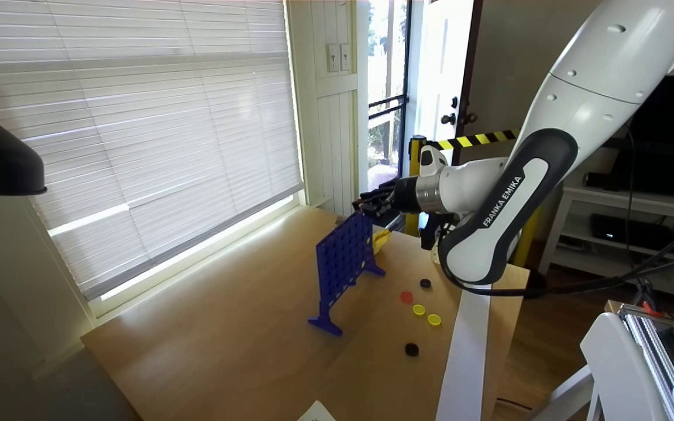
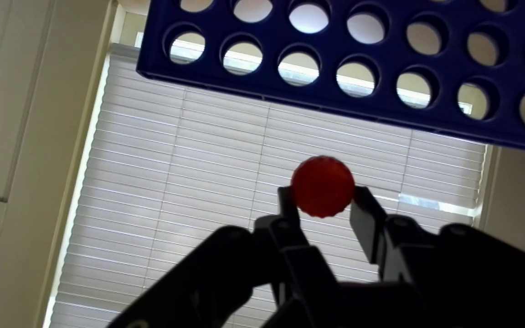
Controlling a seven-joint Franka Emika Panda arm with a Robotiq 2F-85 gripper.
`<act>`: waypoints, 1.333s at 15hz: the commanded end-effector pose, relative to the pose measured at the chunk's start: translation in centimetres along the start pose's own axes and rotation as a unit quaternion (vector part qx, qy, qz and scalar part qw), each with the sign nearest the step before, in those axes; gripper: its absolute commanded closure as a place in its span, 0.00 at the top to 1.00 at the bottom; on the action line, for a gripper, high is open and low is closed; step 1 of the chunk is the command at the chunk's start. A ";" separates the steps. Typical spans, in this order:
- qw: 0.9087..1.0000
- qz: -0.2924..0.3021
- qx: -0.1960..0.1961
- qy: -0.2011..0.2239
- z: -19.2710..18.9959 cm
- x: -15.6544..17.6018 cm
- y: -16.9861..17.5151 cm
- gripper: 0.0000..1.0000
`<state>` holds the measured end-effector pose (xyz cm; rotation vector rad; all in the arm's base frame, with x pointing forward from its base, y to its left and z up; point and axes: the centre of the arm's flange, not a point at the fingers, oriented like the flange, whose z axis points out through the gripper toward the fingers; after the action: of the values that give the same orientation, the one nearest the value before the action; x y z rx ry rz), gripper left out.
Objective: Pick up the red token and place it in the token holder
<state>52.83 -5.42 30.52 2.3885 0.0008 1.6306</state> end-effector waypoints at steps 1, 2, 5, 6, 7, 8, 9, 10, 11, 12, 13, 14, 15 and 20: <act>1.000 -0.008 0.005 0.008 0.6 -0.1 0.1 0.10; 1.000 -0.010 0.008 0.008 0.8 -0.1 0.1 0.10; 1.000 -0.012 0.012 0.008 1.4 -0.3 0.1 0.10; 1.000 -0.012 0.012 0.007 1.6 -0.3 0.1 0.10; 1.000 -0.012 0.012 0.006 1.9 -0.3 0.1 0.10; 1.000 -0.013 0.013 0.004 2.2 -0.4 0.0 0.10; 1.000 -0.014 0.014 0.003 2.5 -0.4 0.0 0.10; 1.000 -0.015 0.015 0.003 2.8 -0.4 0.0 0.10; 1.000 -0.018 0.016 0.002 3.1 -0.5 -0.1 0.10; 1.000 -0.018 0.018 0.003 3.3 -0.5 -0.2 0.10; 1.000 -0.019 0.019 0.003 3.5 -0.5 -0.3 0.10; 1.000 -0.021 0.021 0.004 3.7 -0.6 -0.4 0.10; 1.000 -0.022 0.021 0.004 3.9 -0.6 -0.4 0.10; 0.999 -0.023 0.032 -0.001 4.5 -0.9 -0.7 0.10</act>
<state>55.70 -5.57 28.47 2.4009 0.0817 1.6269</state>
